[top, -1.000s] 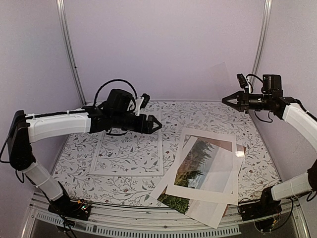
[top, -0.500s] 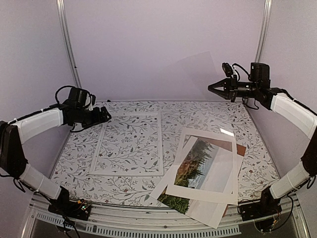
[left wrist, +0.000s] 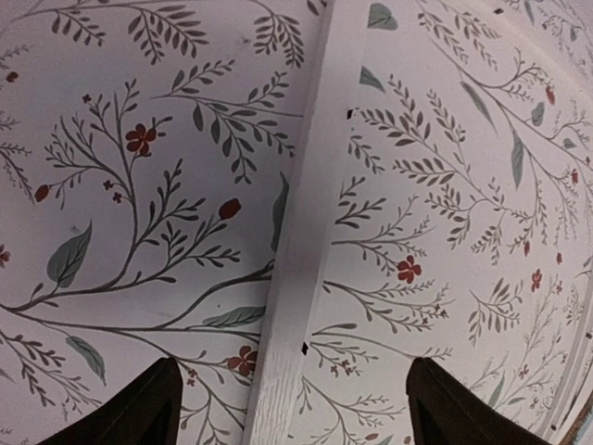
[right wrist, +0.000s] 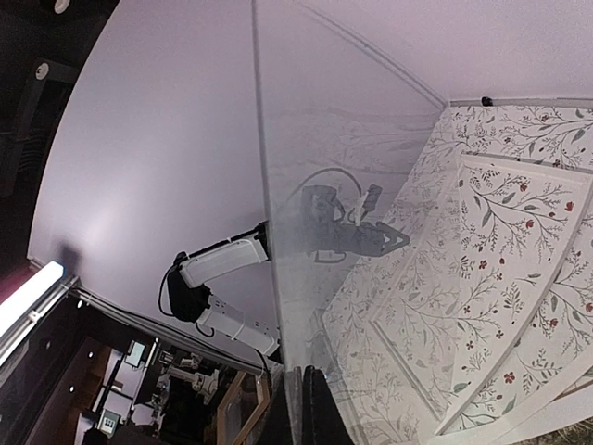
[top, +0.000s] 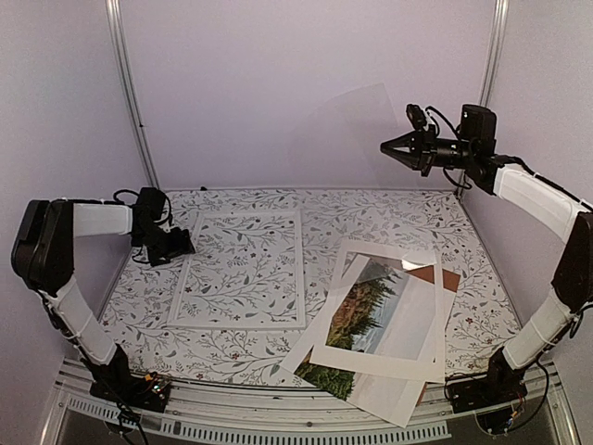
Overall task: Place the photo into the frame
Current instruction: Move the frame body to the center of the board, then place the glass panel at the frame body.
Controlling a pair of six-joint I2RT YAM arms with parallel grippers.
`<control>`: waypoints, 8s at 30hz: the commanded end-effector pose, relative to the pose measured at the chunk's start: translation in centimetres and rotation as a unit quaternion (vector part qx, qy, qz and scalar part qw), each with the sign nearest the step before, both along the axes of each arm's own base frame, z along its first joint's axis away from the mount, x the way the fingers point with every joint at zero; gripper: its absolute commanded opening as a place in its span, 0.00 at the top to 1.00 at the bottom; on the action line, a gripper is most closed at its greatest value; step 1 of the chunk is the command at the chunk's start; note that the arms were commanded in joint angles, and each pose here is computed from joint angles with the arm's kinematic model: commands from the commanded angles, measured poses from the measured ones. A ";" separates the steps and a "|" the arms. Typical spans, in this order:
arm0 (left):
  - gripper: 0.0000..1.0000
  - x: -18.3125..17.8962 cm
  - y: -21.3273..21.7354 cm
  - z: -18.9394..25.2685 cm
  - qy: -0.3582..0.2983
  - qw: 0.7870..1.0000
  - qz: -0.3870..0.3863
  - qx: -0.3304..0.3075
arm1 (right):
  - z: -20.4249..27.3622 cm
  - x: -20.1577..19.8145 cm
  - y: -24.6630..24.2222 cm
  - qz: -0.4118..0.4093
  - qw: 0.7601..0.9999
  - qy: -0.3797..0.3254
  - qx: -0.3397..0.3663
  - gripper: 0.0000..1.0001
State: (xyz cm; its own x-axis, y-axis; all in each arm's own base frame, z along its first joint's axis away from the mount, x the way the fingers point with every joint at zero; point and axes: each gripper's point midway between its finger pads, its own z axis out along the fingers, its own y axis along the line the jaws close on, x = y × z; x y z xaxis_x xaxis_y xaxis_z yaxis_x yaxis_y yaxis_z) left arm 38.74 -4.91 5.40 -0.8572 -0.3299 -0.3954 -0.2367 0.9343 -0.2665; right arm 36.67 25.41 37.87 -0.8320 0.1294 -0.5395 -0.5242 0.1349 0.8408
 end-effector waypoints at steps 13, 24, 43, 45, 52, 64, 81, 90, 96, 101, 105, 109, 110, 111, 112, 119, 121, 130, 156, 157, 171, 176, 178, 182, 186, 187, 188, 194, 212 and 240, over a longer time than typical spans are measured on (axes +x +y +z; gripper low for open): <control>0.37 3.6 1.1 -3.5 0.025 0.997 -0.032 0.067 | -0.8 0.3 0.6 0.019 1.000 -0.001 0.008 1.00; 0.58 3.5 -0.2 -4.8 0.030 0.992 -0.055 0.111 | -1.4 0.2 0.5 0.018 1.000 0.012 0.010 1.00; 0.70 -1.6 -5.7 -6.1 0.036 0.986 -0.119 0.111 | -3.3 0.4 0.4 0.006 0.999 0.031 0.003 1.00; 0.70 -1.9 -6.5 -6.2 0.036 0.985 -0.128 0.111 | -3.3 0.3 0.4 0.006 0.999 0.031 0.003 1.00; 0.70 -3.6 -9.8 -6.5 0.040 0.982 -0.156 0.099 | -4.1 0.6 0.4 0.000 0.999 0.043 -0.001 1.00; 0.70 -5.2 -12.2 -5.5 0.034 0.980 -0.169 0.095 | -5.2 1.5 0.3 -0.018 0.998 0.060 -0.005 1.00; 0.32 -1.7 -8.8 0.9 -0.040 0.988 -0.135 0.065 | -6.7 1.9 0.3 -0.023 0.997 0.067 -0.014 1.00; 0.31 -0.9 -6.2 0.4 -0.033 0.991 -0.111 0.070 | -7.0 1.9 0.3 -0.025 0.997 0.071 -0.015 1.00; 0.21 -0.6 -5.5 -0.9 -0.017 0.992 -0.106 0.070 | -7.2 2.0 0.2 -0.030 0.997 0.071 -0.019 1.00; 0.22 -0.1 -5.4 -2.6 0.002 0.992 -0.106 0.068 | -5.8 2.1 0.2 -0.024 0.998 0.063 -0.015 1.00; 0.30 0.1 -5.2 -3.5 0.014 0.991 -0.111 0.077 | -3.6 3.1 -1.4 -0.044 0.998 0.041 -0.017 1.00; 0.38 0.5 -4.7 -4.5 0.028 0.989 -0.112 0.095 | -3.0 4.2 -3.1 -0.069 0.997 0.035 -0.019 1.00; 0.41 0.6 -4.7 -4.7 0.030 0.988 -0.114 0.096 | -3.1 4.3 -3.1 -0.070 0.997 0.038 -0.021 1.00; 0.43 0.8 -4.8 -4.9 0.031 0.989 -0.114 0.095 | -3.2 4.3 -3.0 -0.069 0.997 0.038 -0.022 1.00; 0.45 1.0 -4.9 -5.0 0.030 0.989 -0.116 0.092 | -3.6 4.4 -2.8 -0.067 0.997 0.044 -0.023 1.00; 0.45 2.3 -6.2 -2.6 -0.011 0.990 -0.126 0.061 | -3.6 3.7 0.1 -0.040 0.998 0.053 -0.022 1.00; 0.37 2.8 -5.9 -1.1 -0.029 0.991 -0.115 0.062 | -2.9 3.4 1.6 -0.025 0.998 0.047 -0.015 1.00; 0.14 4.4 -1.5 6.6 -0.113 0.991 -0.018 0.074 | 0.0 2.2 11.2 0.059 0.997 0.034 0.027 1.00; 0.07 0.9 7.3 10.7 -0.165 0.976 0.112 0.089 | -28.9 6.3 20.2 -0.021 0.943 0.330 -0.045 1.00; 0.07 0.9 7.3 10.6 -0.165 0.976 0.111 0.088 | -29.3 6.3 20.0 -0.031 0.941 0.333 -0.054 1.00; 0.07 0.5 6.0 10.0 -0.163 0.980 0.093 0.068 | -29.2 4.5 18.7 -0.033 0.948 0.303 -0.095 0.93; 0.07 0.6 5.8 9.9 -0.162 0.980 0.090 0.068 | -29.4 3.8 18.6 -0.017 0.949 0.296 -0.106 0.87; 0.07 0.5 5.7 10.0 -0.163 0.980 0.088 0.069 | -29.4 3.6 18.6 -0.011 0.950 0.293 -0.110 0.87; 0.07 0.5 5.6 10.0 -0.162 0.981 0.086 0.069 | -29.4 3.2 18.8 0.005 0.951 0.285 -0.122 0.87; 0.07 0.4 5.6 10.1 -0.163 0.980 0.085 0.070 | -29.7 2.8 18.9 0.027 0.950 0.279 -0.134 0.90; 0.07 0.4 5.6 10.1 -0.164 0.980 0.085 0.070 | -29.7 2.7 19.0 0.032 0.951 0.273 -0.138 0.90; 0.07 0.3 5.6 10.1 -0.164 0.980 0.084 0.070 | -29.7 2.7 18.9 0.036 0.951 0.272 -0.141 0.91; 0.07 0.4 5.3 10.0 -0.163 0.981 0.080 0.066 | -29.6 2.3 19.1 0.055 0.953 0.259 -0.146 1.00; 0.07 0.1 3.5 8.1 -0.148 0.986 0.060 0.048 | -25.2 2.5 19.9 0.075 0.962 0.249 -0.084 1.00; 0.05 0.3 6.0 10.7 -0.182 0.974 0.109 0.080 | -9.5 1.9 22.7 0.112 0.977 0.174 0.052 1.00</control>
